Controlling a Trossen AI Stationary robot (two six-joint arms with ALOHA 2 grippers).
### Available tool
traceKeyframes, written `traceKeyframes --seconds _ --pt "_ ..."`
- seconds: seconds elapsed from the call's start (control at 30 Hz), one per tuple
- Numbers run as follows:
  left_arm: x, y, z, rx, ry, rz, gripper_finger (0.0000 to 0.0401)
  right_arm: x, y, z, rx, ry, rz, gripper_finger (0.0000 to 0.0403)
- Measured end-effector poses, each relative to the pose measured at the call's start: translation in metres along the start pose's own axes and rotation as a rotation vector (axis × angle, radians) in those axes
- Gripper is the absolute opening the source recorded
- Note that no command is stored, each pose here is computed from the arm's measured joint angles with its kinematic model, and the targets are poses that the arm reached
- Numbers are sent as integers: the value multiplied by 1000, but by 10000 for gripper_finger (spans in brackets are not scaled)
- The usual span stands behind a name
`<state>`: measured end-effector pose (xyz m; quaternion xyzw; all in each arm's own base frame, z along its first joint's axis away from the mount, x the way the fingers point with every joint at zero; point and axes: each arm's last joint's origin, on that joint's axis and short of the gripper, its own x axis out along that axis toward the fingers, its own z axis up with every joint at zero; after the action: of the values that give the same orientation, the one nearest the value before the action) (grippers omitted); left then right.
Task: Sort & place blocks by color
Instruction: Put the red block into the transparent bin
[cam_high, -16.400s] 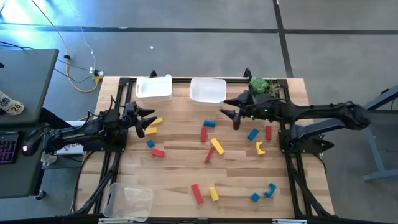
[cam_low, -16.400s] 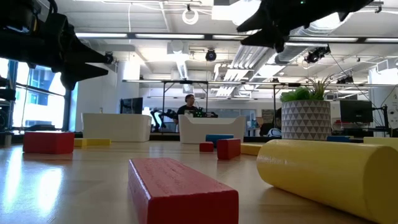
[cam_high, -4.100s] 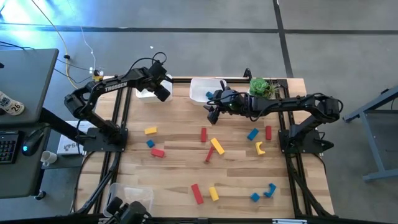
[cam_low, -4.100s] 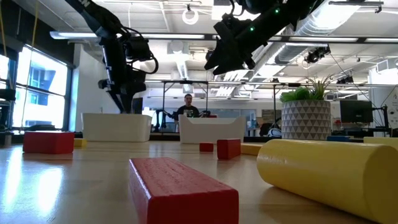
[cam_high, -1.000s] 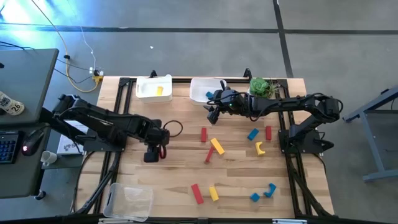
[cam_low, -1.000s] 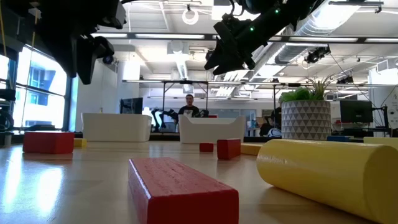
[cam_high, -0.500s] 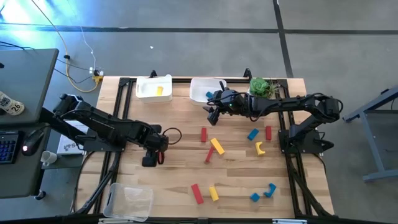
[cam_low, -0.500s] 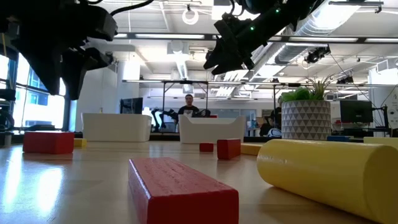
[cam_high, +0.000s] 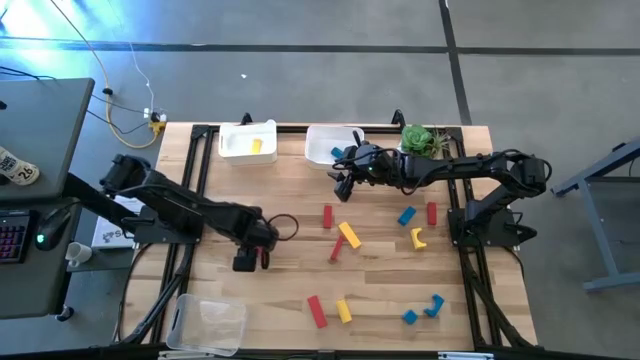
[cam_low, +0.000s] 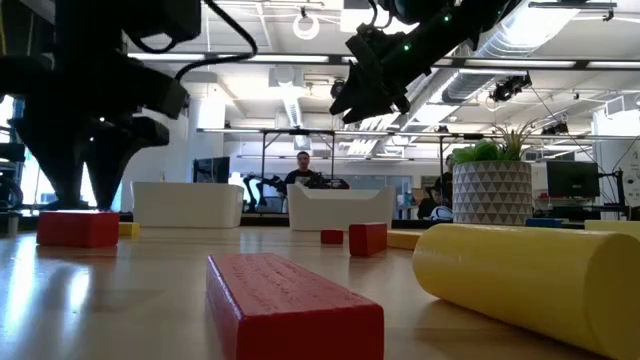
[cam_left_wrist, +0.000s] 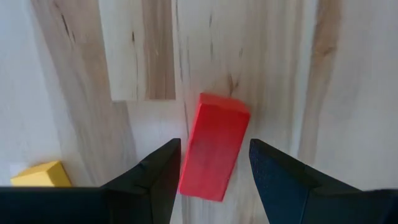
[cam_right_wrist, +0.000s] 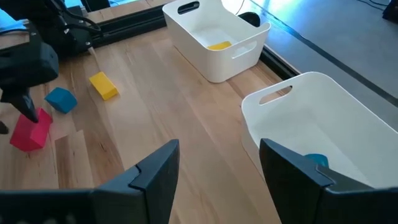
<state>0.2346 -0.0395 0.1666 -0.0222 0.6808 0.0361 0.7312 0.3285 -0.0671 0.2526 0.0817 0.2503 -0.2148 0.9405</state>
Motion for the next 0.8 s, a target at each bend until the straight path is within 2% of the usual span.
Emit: traceKeyframes --seconds 0.33,0.43,0.6,0.8 --pt "28 -2 5 -2 106 34 176 0 0 -2 -4 17 -3 211" --pt "32 -3 6 -1 123 35 159 0 0 -2 -4 18 -3 211" --pt "33 -3 7 24 127 34 104 0 0 -2 11 19 -4 211" --pt "28 -2 6 22 99 29 102 0 0 -2 41 20 3 211"
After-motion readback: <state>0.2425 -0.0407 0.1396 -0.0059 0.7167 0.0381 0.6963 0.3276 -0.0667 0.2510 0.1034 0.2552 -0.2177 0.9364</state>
